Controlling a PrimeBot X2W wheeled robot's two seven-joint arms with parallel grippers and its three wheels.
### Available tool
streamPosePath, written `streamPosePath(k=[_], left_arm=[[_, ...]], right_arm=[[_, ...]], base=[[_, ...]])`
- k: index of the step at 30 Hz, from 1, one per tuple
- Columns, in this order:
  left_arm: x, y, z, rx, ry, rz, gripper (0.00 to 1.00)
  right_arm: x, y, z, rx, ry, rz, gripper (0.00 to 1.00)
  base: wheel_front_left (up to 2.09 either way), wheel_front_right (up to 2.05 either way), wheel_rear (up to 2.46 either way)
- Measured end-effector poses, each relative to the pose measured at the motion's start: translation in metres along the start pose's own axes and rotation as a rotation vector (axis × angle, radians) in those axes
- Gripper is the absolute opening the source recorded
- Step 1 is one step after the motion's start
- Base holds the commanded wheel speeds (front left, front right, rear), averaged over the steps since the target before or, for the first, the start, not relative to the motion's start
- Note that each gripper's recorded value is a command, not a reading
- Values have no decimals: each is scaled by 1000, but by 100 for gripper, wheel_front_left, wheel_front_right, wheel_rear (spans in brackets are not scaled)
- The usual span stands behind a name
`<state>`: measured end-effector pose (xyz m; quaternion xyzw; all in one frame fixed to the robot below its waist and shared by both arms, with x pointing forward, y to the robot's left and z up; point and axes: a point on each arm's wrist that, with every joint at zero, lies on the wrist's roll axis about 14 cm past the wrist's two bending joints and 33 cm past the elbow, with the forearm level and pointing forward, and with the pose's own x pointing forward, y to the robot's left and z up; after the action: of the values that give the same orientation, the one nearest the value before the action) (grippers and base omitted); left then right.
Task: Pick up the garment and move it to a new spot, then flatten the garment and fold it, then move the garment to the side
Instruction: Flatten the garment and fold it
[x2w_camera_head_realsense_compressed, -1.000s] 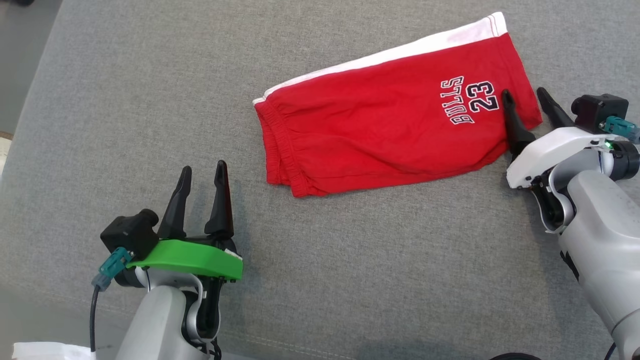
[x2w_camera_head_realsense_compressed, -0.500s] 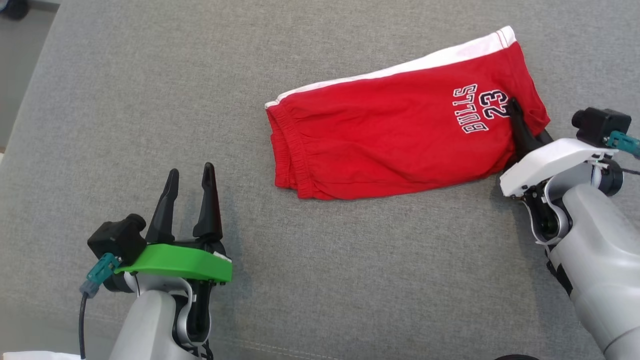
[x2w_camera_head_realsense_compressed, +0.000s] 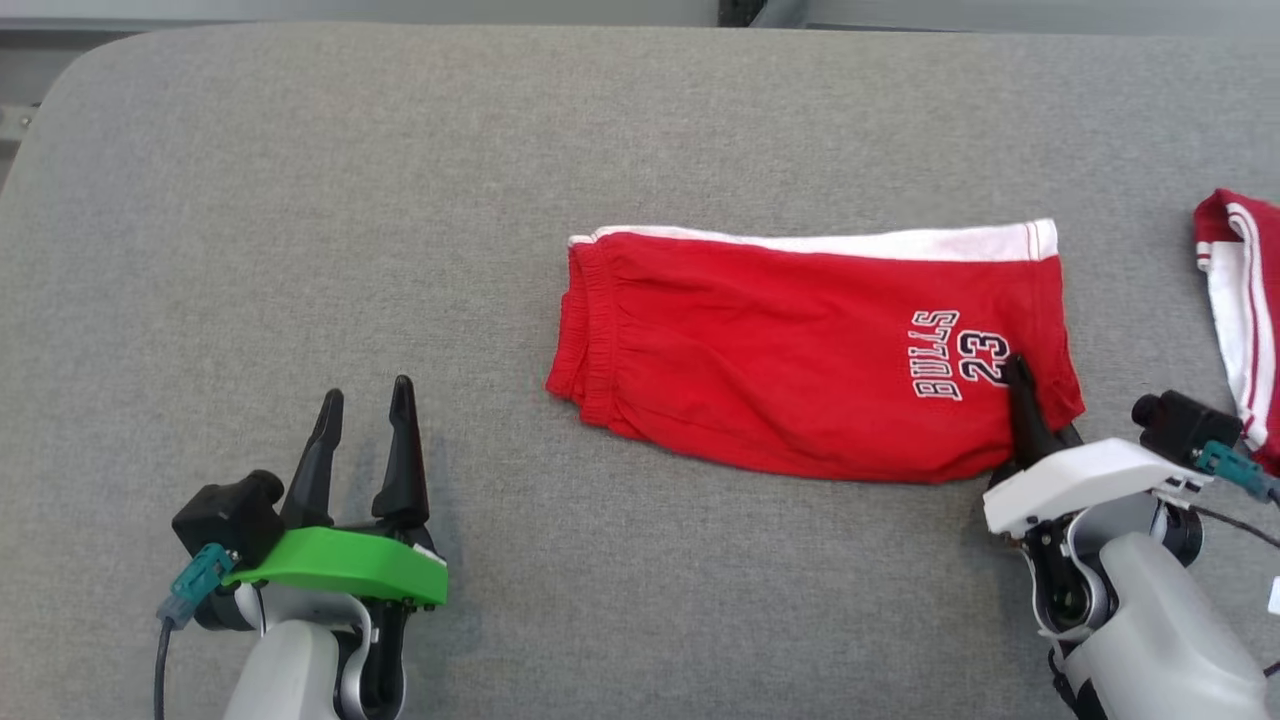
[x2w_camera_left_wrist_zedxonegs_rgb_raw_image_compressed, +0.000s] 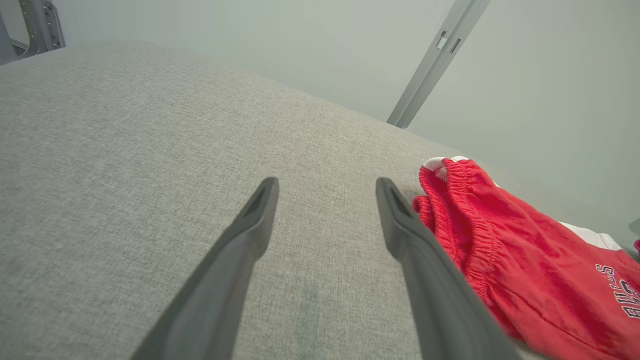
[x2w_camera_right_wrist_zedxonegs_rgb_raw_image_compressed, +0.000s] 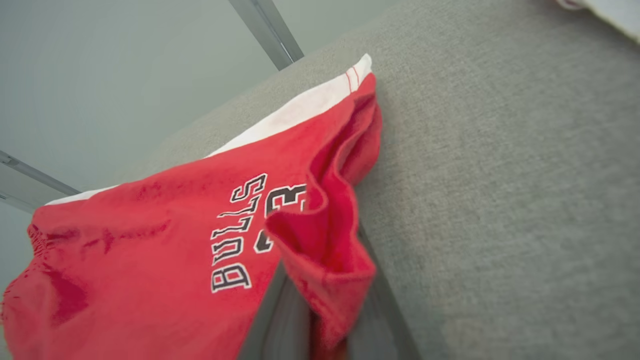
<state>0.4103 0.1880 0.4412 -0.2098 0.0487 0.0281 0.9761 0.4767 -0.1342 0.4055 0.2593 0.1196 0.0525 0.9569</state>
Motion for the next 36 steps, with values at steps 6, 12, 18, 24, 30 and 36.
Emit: streamPosePath(k=[6,12,18,24,30,36], left_arm=[[-6,-14,-1,-4,2,-41,100],[-12,-21,1,-6,-1,-63,100],[-16,-16,-3,-8,10,-50,100],[-22,-11,-6,-21,20,-34,100],[-32,3,-2,-35,10,14,100],[-43,20,2,-43,-2,66,100]], right_arm=[[-28,-10,2,-6,-10,-46,0],[-35,-1,25,-51,-73,-18,0],[-18,52,51,-152,-143,146,0],[-4,137,41,-258,-131,387,0],[-9,196,-17,-323,15,575,0],[-1,210,-52,-354,118,612,100]], base=[[0,0,0],[0,0,0],[0,0,0],[0,0,0],[0,0,0],[0,0,0]])
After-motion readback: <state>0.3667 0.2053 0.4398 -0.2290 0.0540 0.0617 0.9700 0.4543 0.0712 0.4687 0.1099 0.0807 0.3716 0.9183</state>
